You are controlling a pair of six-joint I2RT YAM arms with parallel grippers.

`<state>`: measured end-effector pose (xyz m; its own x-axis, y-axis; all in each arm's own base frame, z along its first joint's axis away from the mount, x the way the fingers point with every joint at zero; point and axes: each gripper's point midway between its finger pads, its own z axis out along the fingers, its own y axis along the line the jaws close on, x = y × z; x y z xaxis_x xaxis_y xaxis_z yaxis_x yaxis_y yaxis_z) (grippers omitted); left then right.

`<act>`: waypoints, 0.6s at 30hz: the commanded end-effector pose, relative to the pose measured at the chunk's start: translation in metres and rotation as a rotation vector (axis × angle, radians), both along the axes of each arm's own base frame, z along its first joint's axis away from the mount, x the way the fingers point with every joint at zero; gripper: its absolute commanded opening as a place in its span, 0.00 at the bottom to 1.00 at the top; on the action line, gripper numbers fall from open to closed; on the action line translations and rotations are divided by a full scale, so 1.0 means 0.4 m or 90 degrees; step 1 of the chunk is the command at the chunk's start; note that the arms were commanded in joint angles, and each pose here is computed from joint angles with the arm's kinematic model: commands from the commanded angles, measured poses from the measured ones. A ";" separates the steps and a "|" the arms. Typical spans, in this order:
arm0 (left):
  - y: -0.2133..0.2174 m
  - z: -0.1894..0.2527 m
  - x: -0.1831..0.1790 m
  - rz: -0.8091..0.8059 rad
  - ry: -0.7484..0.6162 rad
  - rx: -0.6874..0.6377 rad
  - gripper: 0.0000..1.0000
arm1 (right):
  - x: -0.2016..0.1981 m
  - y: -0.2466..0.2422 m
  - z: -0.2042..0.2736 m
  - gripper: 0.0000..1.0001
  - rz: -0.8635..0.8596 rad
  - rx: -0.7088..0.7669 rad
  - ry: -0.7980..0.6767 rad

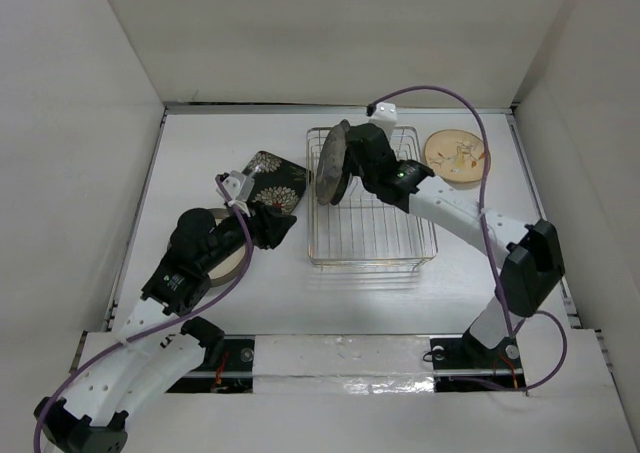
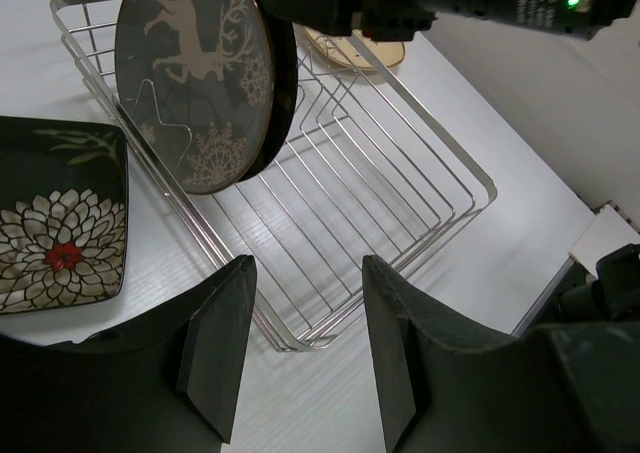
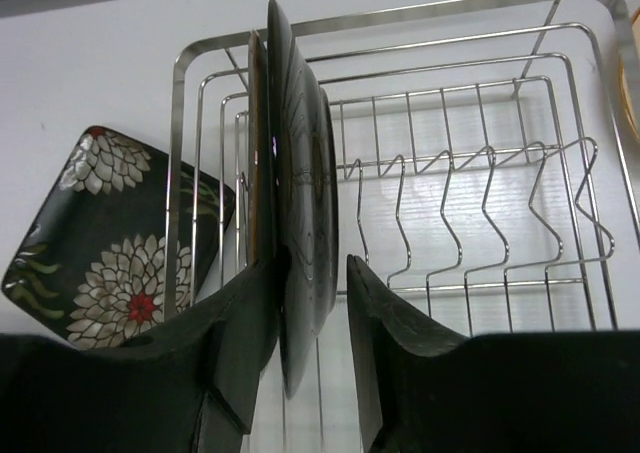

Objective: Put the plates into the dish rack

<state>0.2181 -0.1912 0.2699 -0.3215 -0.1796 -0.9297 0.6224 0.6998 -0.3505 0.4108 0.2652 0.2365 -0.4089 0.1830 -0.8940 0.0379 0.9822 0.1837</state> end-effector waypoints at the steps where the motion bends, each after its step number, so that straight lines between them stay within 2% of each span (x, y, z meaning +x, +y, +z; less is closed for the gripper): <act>1: -0.007 0.062 -0.002 -0.010 -0.043 -0.019 0.43 | -0.014 -0.037 0.179 0.49 -0.012 0.103 -0.095; 5: -0.003 0.067 0.000 -0.003 -0.048 -0.020 0.43 | -0.042 -0.140 0.206 0.57 -0.039 0.112 -0.122; 8: -0.006 0.054 0.005 -0.007 -0.036 -0.015 0.42 | -0.044 -0.230 0.229 0.58 -0.066 0.136 -0.164; 9: -0.008 0.054 0.005 -0.010 -0.034 -0.014 0.37 | -0.064 -0.265 0.204 0.52 -0.063 0.141 -0.168; 10: -0.010 0.052 0.005 -0.013 -0.032 -0.013 0.32 | -0.043 -0.328 0.222 0.20 -0.091 0.163 -0.203; 11: -0.004 0.052 0.014 -0.004 -0.032 -0.012 0.26 | -0.040 -0.362 0.211 0.08 -0.104 0.183 -0.208; 12: 0.000 0.049 0.018 -0.001 -0.030 -0.013 0.10 | -0.041 -0.383 0.207 0.00 -0.093 0.205 -0.211; 13: -0.001 0.046 0.020 0.000 -0.027 -0.013 0.01 | -0.023 -0.465 0.164 0.00 -0.135 0.208 -0.206; 16: 0.003 0.040 0.024 0.009 -0.023 -0.011 0.00 | 0.006 -0.547 0.084 0.00 -0.168 0.245 -0.182; 17: 0.009 0.043 0.028 0.020 -0.026 -0.012 0.00 | 0.019 -0.613 0.061 0.00 -0.206 0.252 -0.177; 18: 0.013 0.045 0.031 0.027 -0.028 -0.012 0.00 | 0.028 -0.626 0.041 0.05 -0.214 0.279 -0.165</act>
<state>0.2269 -0.1890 0.2605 -0.3450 -0.1693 -0.9232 0.5974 0.7190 -0.3551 0.4066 0.0183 0.2523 -0.0714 0.5385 -0.8396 0.3027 0.8138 0.4961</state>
